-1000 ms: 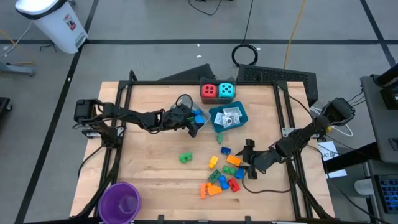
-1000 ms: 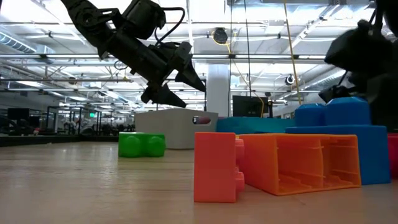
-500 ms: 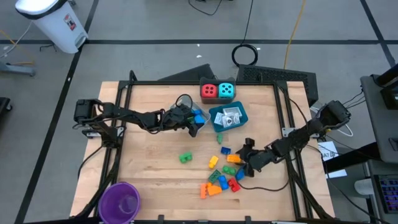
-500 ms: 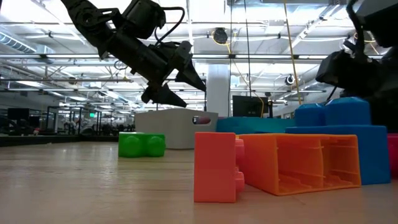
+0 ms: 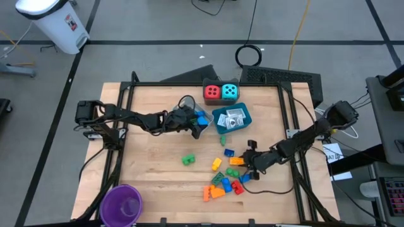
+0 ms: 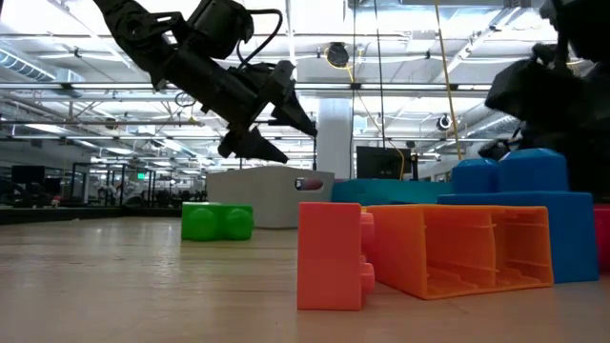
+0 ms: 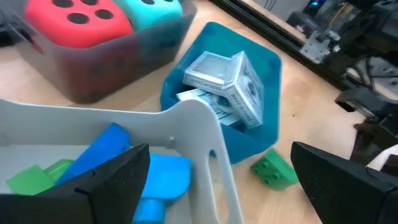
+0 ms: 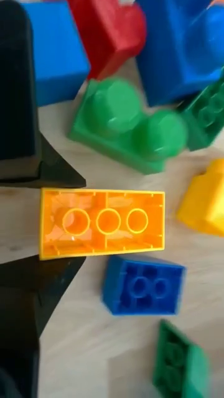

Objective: Pick & Place Toys
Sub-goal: Put the yellow game piece into the gray bin

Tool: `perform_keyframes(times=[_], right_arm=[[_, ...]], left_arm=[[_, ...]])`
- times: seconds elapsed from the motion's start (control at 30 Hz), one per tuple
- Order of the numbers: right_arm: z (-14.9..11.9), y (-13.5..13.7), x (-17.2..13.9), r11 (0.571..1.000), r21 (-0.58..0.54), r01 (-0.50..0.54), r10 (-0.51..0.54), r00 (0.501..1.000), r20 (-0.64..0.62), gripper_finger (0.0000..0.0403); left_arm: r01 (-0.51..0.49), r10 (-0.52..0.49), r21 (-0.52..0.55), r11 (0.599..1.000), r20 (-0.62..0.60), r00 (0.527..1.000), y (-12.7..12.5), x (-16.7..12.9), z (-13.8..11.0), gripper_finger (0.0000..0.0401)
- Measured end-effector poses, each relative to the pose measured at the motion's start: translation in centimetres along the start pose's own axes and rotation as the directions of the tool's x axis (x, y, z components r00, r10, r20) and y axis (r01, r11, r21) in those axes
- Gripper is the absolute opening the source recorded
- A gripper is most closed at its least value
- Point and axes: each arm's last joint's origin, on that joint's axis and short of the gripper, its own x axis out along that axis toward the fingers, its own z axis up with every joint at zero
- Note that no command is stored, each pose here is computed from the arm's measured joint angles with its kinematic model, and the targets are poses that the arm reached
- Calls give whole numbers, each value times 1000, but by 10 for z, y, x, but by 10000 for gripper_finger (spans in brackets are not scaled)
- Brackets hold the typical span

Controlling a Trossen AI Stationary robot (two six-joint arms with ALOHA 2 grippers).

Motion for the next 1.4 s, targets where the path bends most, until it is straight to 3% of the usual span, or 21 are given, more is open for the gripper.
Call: perform_keyframes(times=[0.1,0.23,0.4,0.53,0.97,1.13,1.4], right_arm=[[6,0,-6,999,-40,2,0,999,47,97],[17,-3,-16,990,-92,103,-87,983,164,103],[31,-6,-22,940,-159,301,-240,916,321,103],[40,-5,-26,905,-197,377,-276,874,400,99],[51,-19,-24,884,-169,436,-327,834,444,99],[54,-20,-19,889,-215,403,-274,847,456,99],[55,-20,-17,883,-224,412,-273,840,469,99]], left_arm=[[104,-104,-42,994,-4,995,-5,0,3,395],[263,-264,-61,963,5,965,-20,-3,3,395],[364,-359,-66,929,72,931,-39,-9,3,395],[401,-398,-46,915,70,915,-51,-14,-2,395],[363,-356,-50,931,113,928,-78,-22,-17,395],[342,-335,-51,938,110,936,-93,0,-23,395],[334,-328,-55,941,92,940,-106,45,-26,395]])
